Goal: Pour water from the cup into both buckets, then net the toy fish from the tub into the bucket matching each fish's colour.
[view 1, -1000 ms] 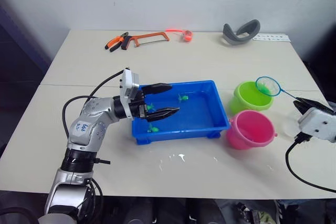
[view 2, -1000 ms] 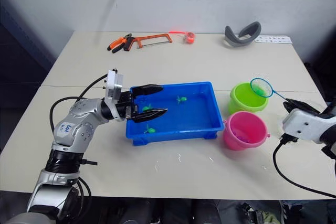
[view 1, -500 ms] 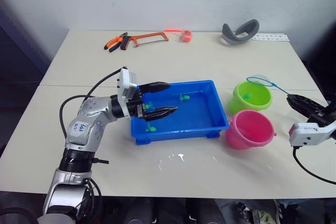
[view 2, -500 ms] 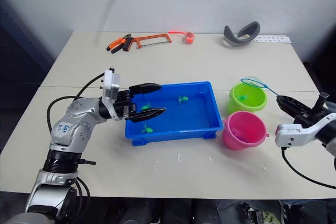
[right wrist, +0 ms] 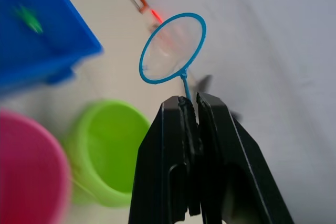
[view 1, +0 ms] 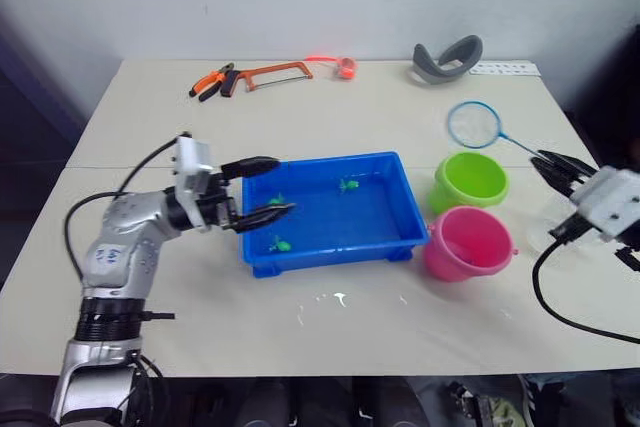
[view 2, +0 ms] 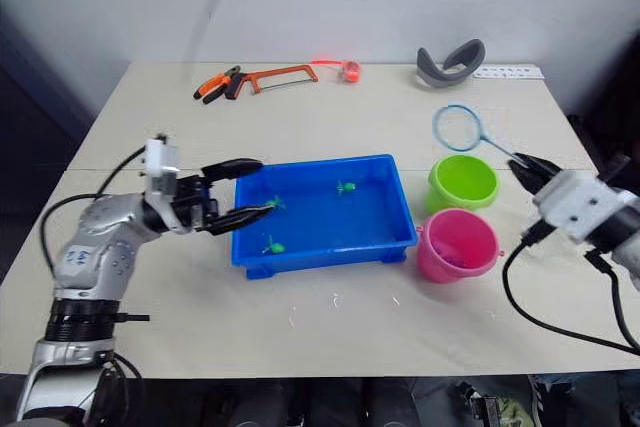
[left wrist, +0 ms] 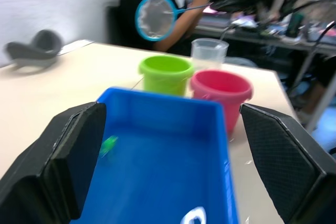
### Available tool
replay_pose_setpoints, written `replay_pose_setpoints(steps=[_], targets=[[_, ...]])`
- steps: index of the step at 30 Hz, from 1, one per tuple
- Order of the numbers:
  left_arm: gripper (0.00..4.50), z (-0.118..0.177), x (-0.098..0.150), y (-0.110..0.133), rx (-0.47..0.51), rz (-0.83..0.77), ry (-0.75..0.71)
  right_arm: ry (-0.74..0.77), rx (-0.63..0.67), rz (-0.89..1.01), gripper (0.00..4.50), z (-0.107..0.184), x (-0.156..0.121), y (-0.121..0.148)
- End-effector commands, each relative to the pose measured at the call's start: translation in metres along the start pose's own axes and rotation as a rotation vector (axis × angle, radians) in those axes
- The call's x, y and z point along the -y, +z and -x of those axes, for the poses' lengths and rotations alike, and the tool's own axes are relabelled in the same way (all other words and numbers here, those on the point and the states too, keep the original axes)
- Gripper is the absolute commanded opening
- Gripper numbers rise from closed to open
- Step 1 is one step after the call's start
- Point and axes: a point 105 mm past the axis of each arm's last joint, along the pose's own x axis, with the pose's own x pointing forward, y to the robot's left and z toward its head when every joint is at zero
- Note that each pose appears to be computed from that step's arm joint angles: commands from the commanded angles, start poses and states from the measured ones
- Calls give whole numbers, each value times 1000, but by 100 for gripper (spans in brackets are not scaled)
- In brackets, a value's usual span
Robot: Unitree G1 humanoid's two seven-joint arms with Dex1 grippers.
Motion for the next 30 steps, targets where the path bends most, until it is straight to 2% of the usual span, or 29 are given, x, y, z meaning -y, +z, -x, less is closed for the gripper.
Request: replay_pose_setpoints(steps=[1,5,9,18,25,30], targets=[[442,20,-6,10,11,-41,46,167,-32,-227,0,-17,-22,17],[442,30,-5,9,-8,-43,83,280,-145,-483,0,-32,-45,22],[442,29,3,6,-16,-41,88,358,-325,-695,0,-38,-64,11],[442,22,10,6,-17,-48,78,364,-571,-888,0,-60,-84,-12],[442,19,12,5,-22,-57,71,296,-620,-963,0,-75,-91,-25],[442,16,12,4,-24,-62,62,152,-569,-987,0,-92,-81,-31]])
